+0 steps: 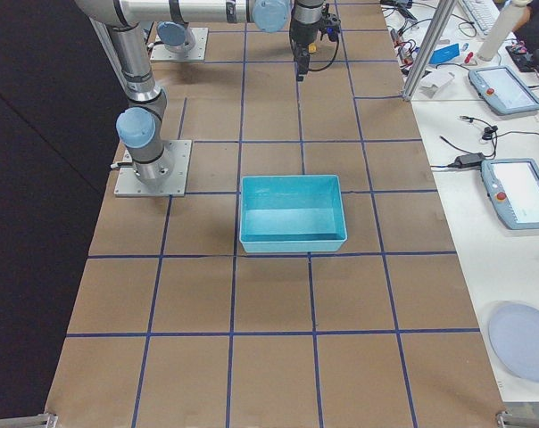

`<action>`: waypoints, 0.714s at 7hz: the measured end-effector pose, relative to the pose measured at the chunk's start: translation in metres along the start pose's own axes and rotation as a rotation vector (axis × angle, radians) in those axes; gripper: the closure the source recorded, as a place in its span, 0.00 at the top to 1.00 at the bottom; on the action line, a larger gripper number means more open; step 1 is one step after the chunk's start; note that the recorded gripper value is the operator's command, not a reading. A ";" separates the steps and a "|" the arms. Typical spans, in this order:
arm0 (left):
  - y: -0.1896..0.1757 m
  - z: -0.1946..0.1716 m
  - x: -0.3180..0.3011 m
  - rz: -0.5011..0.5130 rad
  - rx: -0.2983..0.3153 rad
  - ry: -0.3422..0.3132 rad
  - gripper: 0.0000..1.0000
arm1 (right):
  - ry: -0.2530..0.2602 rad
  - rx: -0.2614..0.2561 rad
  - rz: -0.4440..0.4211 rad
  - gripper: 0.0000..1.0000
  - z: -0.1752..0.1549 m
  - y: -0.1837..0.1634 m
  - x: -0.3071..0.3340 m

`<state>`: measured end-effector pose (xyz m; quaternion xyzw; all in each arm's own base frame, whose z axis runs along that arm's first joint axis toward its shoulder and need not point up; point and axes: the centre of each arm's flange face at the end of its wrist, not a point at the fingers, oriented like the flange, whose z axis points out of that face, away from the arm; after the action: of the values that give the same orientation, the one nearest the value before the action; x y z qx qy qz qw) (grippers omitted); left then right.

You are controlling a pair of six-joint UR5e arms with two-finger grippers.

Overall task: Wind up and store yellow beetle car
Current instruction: 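Pull the car backward along the table with the left gripper to wind it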

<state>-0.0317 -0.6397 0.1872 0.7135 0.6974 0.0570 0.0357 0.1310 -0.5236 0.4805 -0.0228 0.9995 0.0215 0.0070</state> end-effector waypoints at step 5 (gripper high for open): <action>-0.001 -0.002 0.001 0.010 0.004 -0.002 0.25 | 0.000 0.000 -0.001 1.00 0.000 0.000 -0.001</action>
<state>-0.0331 -0.6387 0.1891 0.7170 0.6940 0.0549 0.0346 0.1317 -0.5235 0.4803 -0.0235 0.9995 0.0217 0.0071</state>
